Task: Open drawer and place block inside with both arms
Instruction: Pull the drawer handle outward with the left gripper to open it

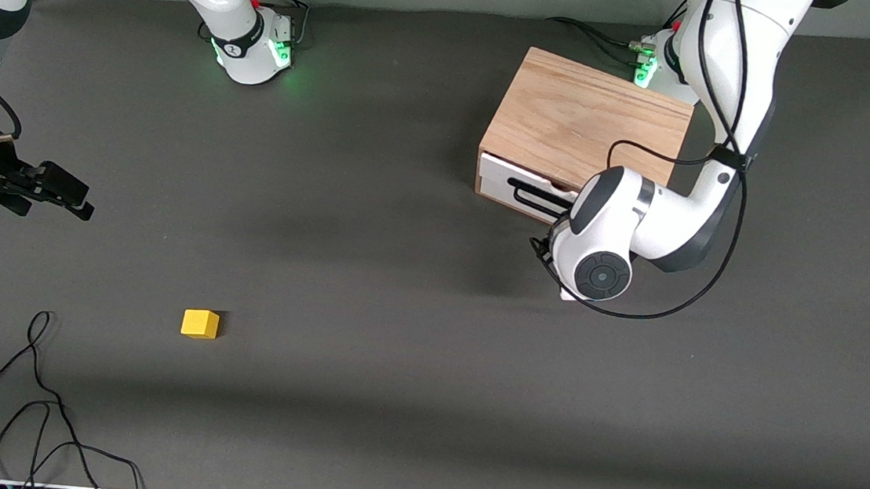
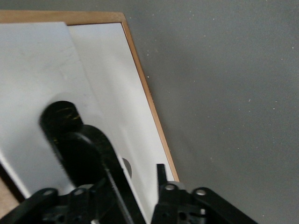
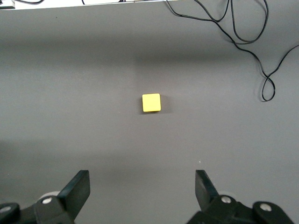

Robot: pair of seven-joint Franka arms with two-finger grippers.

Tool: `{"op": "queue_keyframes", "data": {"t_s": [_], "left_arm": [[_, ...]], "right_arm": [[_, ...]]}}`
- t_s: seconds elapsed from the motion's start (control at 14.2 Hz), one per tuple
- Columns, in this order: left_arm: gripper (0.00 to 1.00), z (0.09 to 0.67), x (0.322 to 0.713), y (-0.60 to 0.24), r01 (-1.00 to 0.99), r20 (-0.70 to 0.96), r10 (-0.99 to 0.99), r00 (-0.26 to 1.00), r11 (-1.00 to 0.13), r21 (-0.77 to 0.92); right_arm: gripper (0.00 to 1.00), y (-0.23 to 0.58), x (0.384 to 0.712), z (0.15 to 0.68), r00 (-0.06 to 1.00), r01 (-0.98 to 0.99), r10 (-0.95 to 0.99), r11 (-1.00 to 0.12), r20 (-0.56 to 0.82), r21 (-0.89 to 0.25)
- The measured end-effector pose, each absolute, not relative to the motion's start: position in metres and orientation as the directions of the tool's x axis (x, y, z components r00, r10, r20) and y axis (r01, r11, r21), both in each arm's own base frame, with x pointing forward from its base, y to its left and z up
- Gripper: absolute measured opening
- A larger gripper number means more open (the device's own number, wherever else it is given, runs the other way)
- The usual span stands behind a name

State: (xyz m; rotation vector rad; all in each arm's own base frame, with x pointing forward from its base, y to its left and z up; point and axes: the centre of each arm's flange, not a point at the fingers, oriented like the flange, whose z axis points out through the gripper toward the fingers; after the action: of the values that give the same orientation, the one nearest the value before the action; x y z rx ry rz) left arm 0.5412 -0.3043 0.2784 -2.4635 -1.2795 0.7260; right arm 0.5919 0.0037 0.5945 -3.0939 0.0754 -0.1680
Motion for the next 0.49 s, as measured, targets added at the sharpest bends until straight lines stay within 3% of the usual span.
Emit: {"op": "queue_keyframes", "data": {"t_s": [0.07, 0.14, 0.49], "left_arm": [[0.21, 0.283, 0.544, -0.304, 0.687, -0.303, 0.819, 0.487, -0.573, -0.446], [0.15, 0.287, 0.549, -0.306, 0.704, -0.296, 0.826, 0.48, -0.564, -0.432], [0.17, 0.295, 0.578, -0.316, 0.731, -0.259, 0.82, 0.511, -0.573, -0.371]], "right_arm": [[1.0, 0.003, 0.592, 0.595, 0.993, -0.047, -0.052, -0.998, 0.108, -0.045], [1.0, 0.002, 0.592, 0.595, 0.993, -0.049, -0.053, -0.998, 0.109, -0.044], [1.0, 0.002, 0.591, 0.6, 0.992, -0.048, -0.053, -0.998, 0.117, -0.043]]}}
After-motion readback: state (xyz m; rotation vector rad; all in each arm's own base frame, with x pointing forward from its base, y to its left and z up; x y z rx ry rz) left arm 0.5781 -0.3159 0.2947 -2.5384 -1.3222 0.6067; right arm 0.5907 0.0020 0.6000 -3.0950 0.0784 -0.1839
